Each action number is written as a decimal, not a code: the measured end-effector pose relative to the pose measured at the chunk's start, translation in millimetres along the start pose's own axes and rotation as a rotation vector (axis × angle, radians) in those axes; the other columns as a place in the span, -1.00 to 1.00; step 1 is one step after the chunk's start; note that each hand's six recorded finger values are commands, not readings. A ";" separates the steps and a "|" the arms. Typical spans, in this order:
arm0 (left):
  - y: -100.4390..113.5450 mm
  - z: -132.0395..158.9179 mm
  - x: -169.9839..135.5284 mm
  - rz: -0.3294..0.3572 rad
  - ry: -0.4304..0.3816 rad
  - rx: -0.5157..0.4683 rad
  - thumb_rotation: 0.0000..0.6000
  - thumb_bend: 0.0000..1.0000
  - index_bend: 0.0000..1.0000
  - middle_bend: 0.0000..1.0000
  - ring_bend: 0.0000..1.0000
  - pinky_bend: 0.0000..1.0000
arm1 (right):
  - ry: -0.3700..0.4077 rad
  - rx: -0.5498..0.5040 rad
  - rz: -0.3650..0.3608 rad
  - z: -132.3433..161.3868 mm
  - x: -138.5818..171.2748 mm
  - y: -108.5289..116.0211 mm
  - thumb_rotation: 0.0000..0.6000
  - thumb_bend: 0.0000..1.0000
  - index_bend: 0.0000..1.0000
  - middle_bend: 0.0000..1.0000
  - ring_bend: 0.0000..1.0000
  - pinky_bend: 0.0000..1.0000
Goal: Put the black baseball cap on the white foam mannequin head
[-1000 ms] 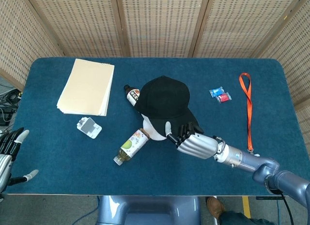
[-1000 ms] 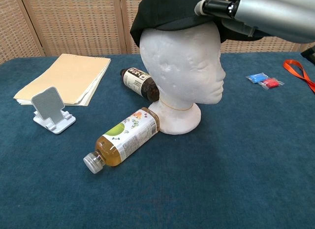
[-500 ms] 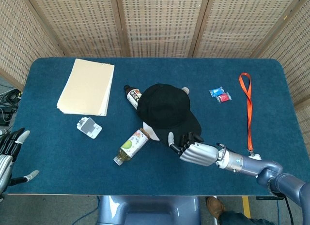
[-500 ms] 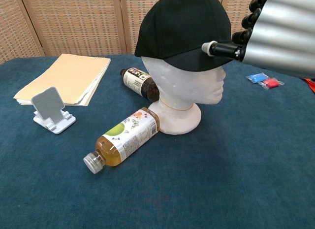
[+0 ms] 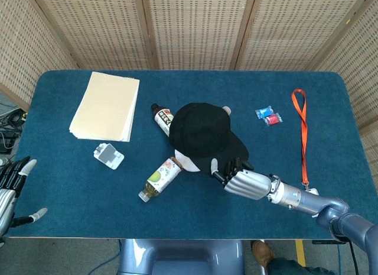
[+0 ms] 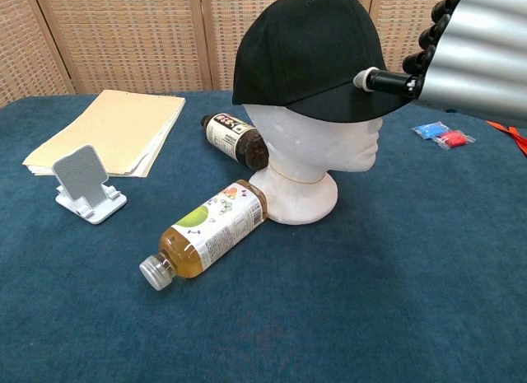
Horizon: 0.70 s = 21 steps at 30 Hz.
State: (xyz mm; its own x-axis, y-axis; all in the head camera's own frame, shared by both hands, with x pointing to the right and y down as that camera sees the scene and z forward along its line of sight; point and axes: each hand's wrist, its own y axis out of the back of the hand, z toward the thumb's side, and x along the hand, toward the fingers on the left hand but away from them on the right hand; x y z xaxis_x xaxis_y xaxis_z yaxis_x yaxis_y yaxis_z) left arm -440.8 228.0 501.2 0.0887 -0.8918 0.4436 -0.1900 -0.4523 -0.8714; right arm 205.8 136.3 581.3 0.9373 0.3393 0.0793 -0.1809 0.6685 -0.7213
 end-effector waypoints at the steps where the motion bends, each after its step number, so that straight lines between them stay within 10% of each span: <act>1: -0.1 0.0 0.0 0.000 0.000 0.000 1.00 -1.00 -1.00 -1.00 -1.00 -1.00 | -0.001 -0.002 0.003 -1.0 1.4 -0.7 1.00 0.34 0.40 1.00 1.00 1.00; 12: -2.5 1.3 0.8 -0.009 -0.001 0.007 1.00 -1.00 -1.00 -1.00 -1.00 -1.00 | -0.025 -0.023 0.010 -14.8 12.4 -2.7 1.00 0.23 0.26 0.98 1.00 1.00; 17: -2.5 1.5 0.6 -0.007 -0.001 0.008 1.00 -1.00 -1.00 -1.00 -1.00 -1.00 | -0.033 -0.022 0.008 -15.8 14.0 -1.7 1.00 -0.42 -0.64 0.97 1.00 1.00; 21: -2.9 1.8 0.4 -0.009 -0.003 0.008 1.00 -1.00 -1.00 -1.00 -1.00 -1.00 | -0.036 -0.022 0.008 -15.4 14.3 -0.9 1.00 -0.64 -0.94 0.97 1.00 1.00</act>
State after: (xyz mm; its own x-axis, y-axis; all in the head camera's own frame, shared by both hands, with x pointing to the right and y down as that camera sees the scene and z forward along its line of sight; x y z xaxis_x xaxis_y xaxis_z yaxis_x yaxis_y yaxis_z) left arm -438.4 229.0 503.4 0.0933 -0.8878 0.4508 -0.1812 -0.4603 -0.8691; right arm 223.9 130.4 572.5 0.9247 0.3680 0.0979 -0.1812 0.6513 -0.7369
